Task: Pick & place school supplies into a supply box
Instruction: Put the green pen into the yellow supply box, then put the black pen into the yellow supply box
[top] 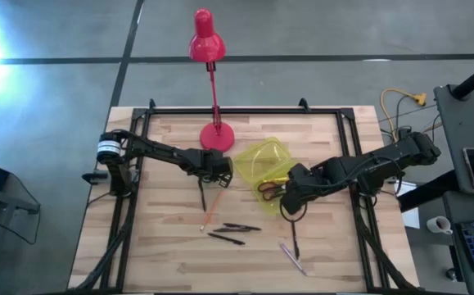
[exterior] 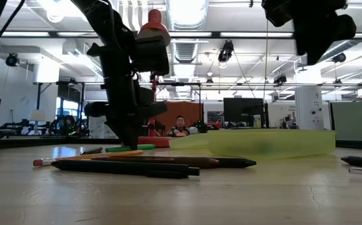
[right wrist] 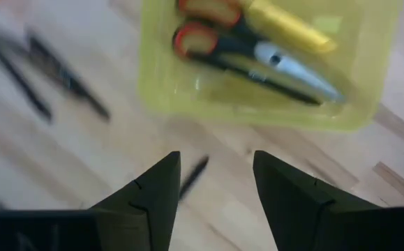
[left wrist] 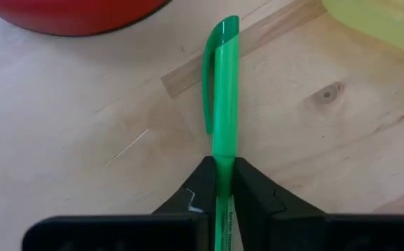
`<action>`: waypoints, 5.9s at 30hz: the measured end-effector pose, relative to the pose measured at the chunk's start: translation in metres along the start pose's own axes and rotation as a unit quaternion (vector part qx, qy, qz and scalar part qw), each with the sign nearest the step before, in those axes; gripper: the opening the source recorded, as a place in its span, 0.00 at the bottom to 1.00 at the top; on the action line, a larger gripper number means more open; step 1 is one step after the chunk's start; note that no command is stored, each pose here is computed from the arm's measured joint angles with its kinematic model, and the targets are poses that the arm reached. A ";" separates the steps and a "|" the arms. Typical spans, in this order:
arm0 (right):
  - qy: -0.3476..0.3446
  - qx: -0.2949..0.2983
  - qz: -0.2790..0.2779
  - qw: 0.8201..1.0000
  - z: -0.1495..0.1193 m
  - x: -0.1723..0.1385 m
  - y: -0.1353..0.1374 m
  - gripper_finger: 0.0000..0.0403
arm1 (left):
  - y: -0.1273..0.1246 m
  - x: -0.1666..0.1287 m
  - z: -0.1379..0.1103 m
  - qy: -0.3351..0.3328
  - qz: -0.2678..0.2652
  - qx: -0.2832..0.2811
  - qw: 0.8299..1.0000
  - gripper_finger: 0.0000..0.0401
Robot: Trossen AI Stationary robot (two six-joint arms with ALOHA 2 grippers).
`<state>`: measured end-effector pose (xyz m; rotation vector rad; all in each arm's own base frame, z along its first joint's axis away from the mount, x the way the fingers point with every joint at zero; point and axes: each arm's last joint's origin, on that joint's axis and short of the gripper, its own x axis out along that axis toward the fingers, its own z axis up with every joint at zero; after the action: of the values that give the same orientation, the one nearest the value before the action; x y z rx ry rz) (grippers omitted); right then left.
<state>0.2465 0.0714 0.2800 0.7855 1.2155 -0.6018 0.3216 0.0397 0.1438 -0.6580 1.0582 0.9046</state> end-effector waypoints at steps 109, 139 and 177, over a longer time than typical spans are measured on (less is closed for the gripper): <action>-0.008 0.245 -0.119 0.962 -0.122 0.155 0.061 0.23 | 0.050 -0.078 -0.106 -0.033 -0.139 -0.160 0.977 0.16; -0.250 0.476 0.072 0.840 -0.006 0.050 0.010 0.13 | 0.049 -0.078 -0.107 -0.030 -0.143 -0.151 0.978 0.16; -0.165 0.254 -0.184 0.935 -0.046 0.015 -0.031 0.30 | -0.034 -0.079 -0.047 -0.190 -0.260 0.135 0.937 0.16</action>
<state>0.1996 0.0898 0.2519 0.8425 0.9013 -1.3394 0.3137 -0.0395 0.2010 -0.4717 0.5974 0.3887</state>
